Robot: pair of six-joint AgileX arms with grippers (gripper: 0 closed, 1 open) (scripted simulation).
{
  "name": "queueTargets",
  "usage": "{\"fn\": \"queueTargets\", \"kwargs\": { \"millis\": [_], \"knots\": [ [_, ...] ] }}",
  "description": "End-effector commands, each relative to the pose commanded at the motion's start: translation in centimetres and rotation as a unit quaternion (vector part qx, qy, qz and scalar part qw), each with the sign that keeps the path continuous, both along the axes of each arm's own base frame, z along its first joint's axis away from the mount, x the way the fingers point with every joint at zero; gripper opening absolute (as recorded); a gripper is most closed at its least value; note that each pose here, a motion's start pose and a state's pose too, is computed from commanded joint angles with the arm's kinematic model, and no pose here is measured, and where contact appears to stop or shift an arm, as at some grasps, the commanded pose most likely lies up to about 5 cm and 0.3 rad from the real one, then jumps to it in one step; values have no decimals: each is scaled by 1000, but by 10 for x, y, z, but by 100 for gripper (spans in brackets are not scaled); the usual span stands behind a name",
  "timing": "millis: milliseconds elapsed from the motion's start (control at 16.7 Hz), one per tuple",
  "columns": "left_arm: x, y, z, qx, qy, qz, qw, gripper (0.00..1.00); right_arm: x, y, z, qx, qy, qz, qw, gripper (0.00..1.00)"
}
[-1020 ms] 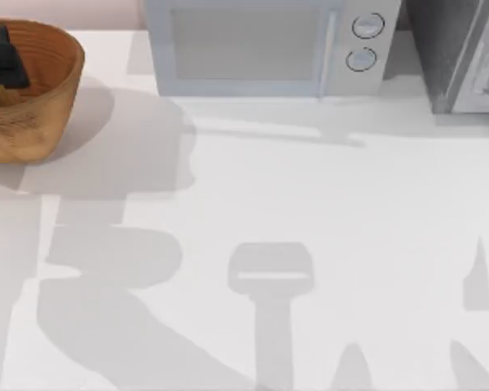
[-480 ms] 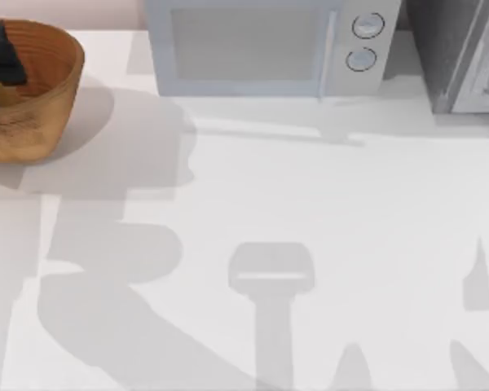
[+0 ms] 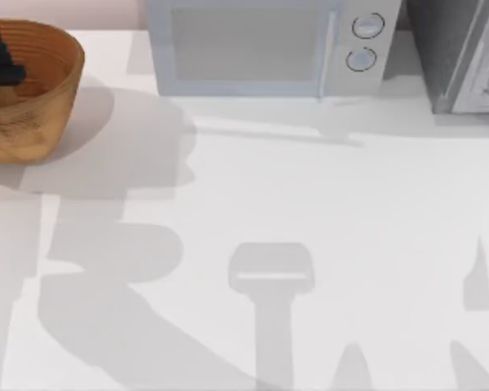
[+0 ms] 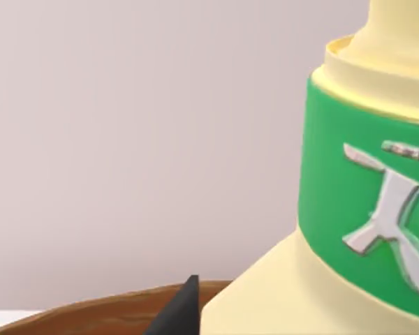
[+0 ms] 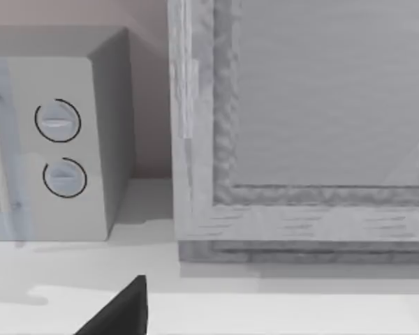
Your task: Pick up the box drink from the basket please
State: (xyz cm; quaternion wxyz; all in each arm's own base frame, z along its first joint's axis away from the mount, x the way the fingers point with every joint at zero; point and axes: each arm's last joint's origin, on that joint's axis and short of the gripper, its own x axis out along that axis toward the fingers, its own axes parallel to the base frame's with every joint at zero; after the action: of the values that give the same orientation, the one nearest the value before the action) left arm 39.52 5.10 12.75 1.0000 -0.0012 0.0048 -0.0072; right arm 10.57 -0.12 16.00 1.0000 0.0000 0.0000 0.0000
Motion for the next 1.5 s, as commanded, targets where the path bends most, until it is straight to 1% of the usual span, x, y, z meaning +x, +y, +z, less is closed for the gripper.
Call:
{"fn": "queueTargets", "kwargs": {
  "millis": [120,180,600,660,780,900,1080,1500],
  "knots": [
    [0,0,0,0,0,0,1000,2,0,0,0,0,0,0,1000,100],
    [0,0,0,0,0,0,1000,0,0,0,0,0,0,0,1000,100],
    [0,0,0,0,0,0,1000,0,0,0,0,0,0,0,1000,100],
    [-1,2,8,3,-10,3,1000,0,0,0,0,0,0,0,1000,100],
    [-1,2,8,1,-6,3,1000,0,0,0,0,0,0,0,1000,100],
    [0,3,14,-1,2,3,1000,0,0,0,0,0,0,0,1000,100],
    [5,3,38,-2,3,3,1000,0,0,0,0,0,0,0,1000,100],
    [6,3,120,1,-7,3,1000,0,0,0,0,0,0,0,1000,100]
  ]
}}
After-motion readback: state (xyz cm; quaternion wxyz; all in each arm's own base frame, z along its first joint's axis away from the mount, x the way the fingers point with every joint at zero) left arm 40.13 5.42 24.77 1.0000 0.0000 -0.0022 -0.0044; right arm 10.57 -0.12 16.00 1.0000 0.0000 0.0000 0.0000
